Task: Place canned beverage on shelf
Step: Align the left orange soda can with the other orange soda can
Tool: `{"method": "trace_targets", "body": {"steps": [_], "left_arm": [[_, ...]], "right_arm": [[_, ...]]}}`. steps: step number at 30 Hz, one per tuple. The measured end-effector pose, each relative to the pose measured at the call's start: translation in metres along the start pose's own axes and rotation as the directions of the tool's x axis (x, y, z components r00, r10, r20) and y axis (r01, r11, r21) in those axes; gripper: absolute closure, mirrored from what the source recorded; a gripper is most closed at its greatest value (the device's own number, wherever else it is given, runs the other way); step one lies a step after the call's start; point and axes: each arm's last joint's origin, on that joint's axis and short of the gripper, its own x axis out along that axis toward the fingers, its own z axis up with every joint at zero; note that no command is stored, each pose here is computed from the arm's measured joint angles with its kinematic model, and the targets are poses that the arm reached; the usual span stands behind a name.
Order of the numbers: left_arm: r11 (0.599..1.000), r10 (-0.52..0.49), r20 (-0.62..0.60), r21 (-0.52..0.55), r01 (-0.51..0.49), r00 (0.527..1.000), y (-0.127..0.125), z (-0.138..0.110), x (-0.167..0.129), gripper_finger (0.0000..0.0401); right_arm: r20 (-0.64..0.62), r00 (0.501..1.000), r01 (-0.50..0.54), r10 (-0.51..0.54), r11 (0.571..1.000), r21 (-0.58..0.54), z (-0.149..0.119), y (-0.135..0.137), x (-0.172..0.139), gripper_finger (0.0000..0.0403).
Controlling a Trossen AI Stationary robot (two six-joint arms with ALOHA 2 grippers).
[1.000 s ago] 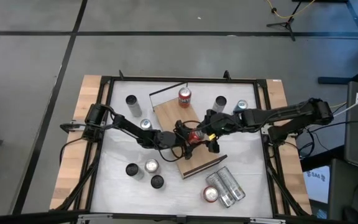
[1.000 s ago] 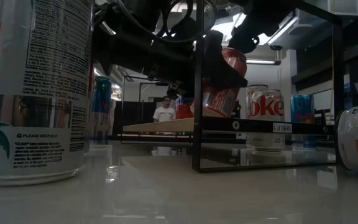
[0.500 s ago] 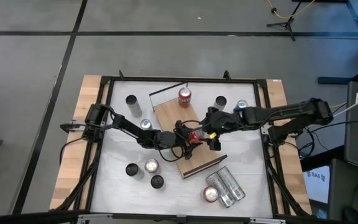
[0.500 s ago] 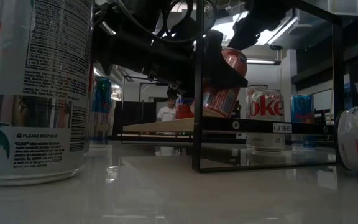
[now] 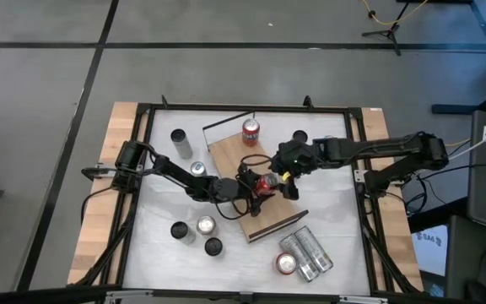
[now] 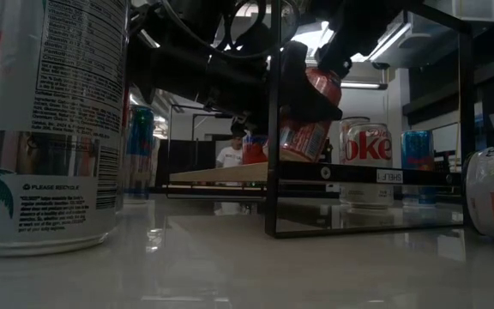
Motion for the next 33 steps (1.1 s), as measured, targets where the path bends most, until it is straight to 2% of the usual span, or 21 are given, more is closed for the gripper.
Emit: {"method": "trace_targets", "body": {"steps": [3,8,17,26,33], "left_arm": [[1.000,0.000,0.000,0.000,0.000,1.000,0.000,0.000,0.000,0.0101],[1.000,-0.003,0.001,0.001,0.003,1.000,0.000,0.000,0.000,0.0101],[1.000,0.000,0.000,0.001,0.000,1.000,0.000,0.000,0.000,0.0101],[1.000,0.001,0.000,0.001,-0.001,1.000,0.000,0.000,0.000,0.0101],[1.000,0.002,0.000,0.000,-0.002,1.000,0.000,0.000,0.000,0.0101]], "right_arm": [[-0.024,1.000,-0.013,0.013,1.000,-0.002,-0.001,0.001,0.007,0.0061],[-0.065,0.994,-0.092,0.091,0.996,-0.014,-0.004,0.001,0.020,0.0061],[-0.089,0.994,-0.057,0.056,0.998,-0.013,-0.006,0.000,0.029,0.0063],[-0.086,0.995,-0.058,0.056,0.998,-0.012,-0.006,0.000,0.029,0.0117],[-0.083,0.995,-0.058,0.057,0.998,-0.013,-0.006,0.000,0.029,0.0098]]}}
